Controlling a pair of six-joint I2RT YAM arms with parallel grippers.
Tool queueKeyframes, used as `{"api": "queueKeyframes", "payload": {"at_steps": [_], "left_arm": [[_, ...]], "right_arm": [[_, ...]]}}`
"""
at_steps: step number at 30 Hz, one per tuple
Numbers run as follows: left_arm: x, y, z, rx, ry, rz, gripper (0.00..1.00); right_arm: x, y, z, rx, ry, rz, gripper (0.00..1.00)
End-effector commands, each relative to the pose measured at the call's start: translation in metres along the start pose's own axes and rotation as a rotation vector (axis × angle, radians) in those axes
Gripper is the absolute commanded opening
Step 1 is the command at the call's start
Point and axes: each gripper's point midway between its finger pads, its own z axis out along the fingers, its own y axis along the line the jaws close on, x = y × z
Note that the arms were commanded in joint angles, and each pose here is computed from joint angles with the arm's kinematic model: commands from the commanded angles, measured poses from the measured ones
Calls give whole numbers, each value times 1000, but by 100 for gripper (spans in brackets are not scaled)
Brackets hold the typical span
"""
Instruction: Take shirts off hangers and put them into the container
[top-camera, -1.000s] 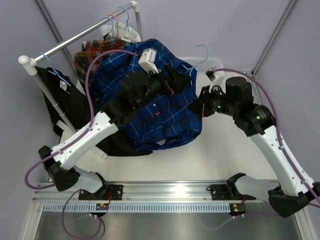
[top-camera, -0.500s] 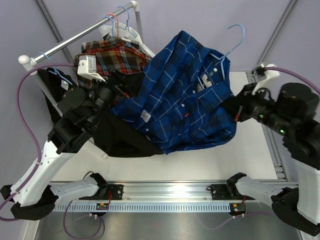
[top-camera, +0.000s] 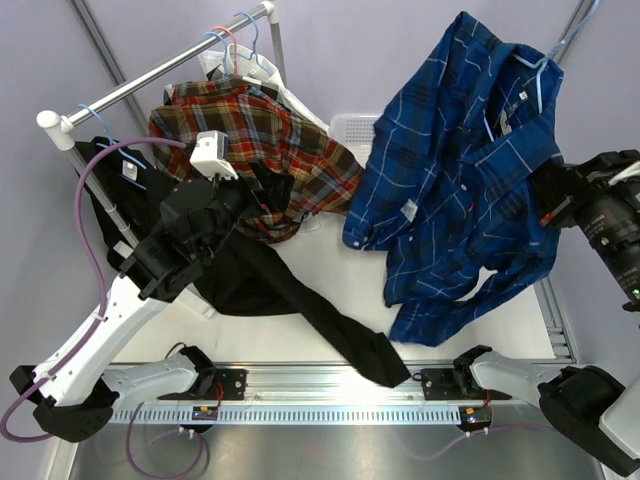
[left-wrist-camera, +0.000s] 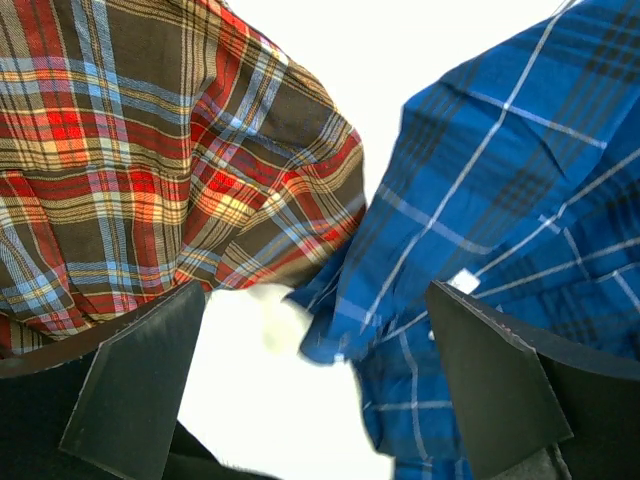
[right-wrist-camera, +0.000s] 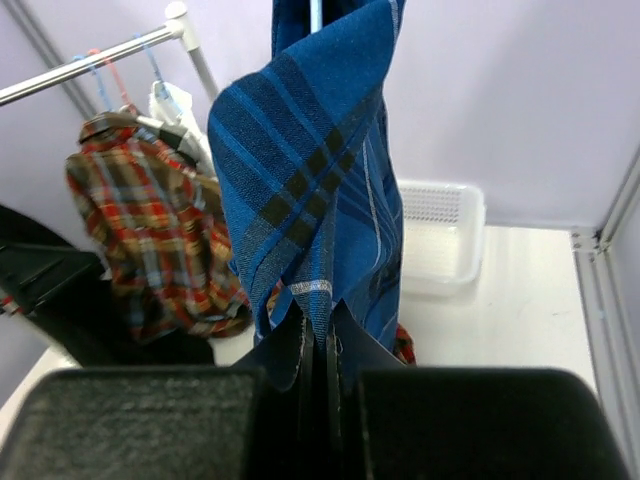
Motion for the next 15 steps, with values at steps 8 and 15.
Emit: {"api": "queueKeyframes", "payload": {"at_steps": [8,15], "left_arm": [[-13,-16,-7,107,-22,89,99],[-23,-51,-13,288,-7,185,99]], "right_arm": [[14,41,37,-221,-43,-95,0],[139,80,37,-507,227,-37,0]]}}
